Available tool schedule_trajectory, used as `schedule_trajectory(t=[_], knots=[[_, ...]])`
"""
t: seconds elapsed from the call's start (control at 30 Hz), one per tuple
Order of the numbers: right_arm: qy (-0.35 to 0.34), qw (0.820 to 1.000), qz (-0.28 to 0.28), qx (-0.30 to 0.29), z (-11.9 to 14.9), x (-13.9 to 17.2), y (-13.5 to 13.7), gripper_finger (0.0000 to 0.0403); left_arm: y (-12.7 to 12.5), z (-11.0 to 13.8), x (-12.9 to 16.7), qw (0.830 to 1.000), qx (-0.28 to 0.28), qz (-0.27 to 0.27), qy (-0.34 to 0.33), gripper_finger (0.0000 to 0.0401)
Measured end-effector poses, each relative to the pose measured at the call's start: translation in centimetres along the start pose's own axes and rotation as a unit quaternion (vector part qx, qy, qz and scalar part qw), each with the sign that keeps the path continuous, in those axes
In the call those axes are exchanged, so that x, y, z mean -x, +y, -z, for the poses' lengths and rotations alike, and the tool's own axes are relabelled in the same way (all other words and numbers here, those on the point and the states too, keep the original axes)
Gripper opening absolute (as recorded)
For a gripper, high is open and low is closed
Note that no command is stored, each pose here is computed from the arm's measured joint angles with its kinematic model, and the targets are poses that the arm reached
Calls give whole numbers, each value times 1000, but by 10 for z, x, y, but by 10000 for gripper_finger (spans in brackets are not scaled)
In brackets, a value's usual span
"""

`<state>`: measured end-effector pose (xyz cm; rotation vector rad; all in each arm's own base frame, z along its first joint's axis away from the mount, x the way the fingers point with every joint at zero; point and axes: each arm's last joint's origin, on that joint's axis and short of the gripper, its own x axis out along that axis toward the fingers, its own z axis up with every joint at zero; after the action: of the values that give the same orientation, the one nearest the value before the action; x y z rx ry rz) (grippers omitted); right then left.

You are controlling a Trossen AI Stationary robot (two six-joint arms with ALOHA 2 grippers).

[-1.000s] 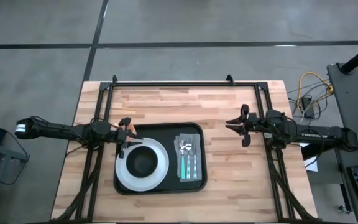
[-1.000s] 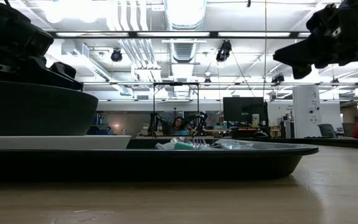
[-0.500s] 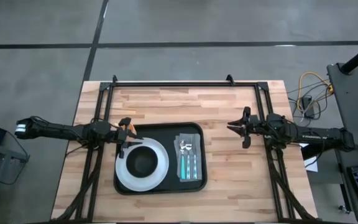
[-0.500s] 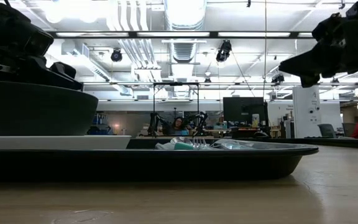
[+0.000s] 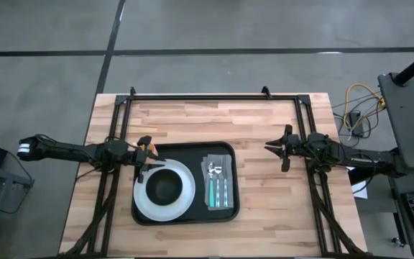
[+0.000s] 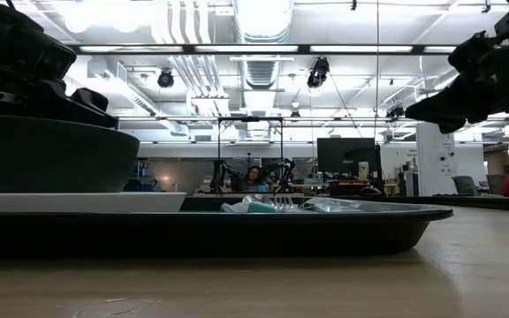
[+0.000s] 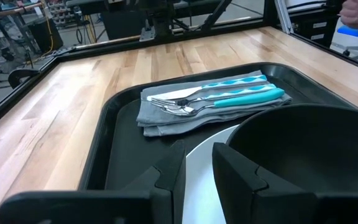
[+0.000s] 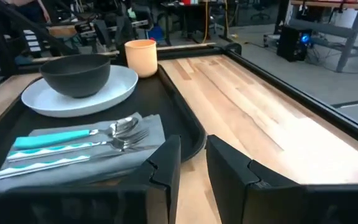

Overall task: Set up tray
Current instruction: Return to Home Position

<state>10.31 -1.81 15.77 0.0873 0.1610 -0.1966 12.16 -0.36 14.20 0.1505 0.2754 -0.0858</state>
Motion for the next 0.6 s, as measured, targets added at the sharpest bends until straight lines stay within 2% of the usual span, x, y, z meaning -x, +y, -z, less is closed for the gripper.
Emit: schedule_trajectory(t=[0.6], knots=[[25,1000,4,5,4,-4,0,68,0,0,0,1000,0,0,0,62]])
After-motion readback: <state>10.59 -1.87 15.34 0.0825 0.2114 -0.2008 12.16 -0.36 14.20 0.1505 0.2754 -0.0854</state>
